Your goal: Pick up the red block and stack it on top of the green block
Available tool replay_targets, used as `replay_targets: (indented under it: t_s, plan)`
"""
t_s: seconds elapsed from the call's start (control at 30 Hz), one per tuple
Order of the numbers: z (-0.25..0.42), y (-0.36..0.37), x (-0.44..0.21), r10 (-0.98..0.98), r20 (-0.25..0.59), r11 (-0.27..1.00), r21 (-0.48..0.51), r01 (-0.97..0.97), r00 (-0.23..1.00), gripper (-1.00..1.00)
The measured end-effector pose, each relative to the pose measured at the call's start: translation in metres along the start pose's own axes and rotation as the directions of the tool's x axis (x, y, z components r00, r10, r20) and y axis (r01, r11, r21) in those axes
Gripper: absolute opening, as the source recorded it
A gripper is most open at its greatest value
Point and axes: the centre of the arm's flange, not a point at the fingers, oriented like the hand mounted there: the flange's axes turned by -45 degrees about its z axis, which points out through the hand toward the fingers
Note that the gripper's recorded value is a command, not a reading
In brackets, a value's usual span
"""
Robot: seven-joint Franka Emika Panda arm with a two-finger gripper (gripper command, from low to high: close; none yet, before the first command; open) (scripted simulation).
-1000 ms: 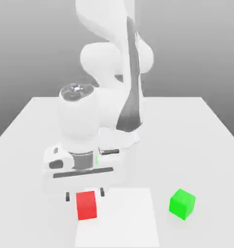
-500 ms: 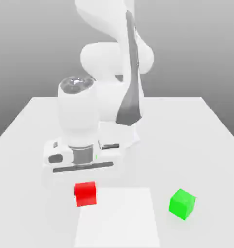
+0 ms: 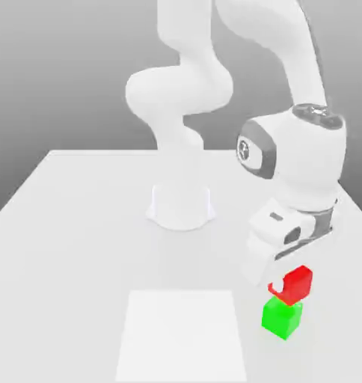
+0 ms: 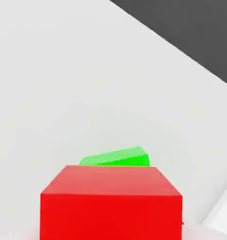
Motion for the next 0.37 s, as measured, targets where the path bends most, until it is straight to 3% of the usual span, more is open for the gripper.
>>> replay_targets:
  t_s: [0.2, 0.37]
  plan:
    - [0.001, 0.001, 0.0, 0.002, 0.0, 1.0, 0.0, -0.002, 1.0, 1.0]
    - [-0.049, 0.001, 0.0, 0.002, -0.001, 1.0, 0.0, -0.002, 1.0, 1.0]
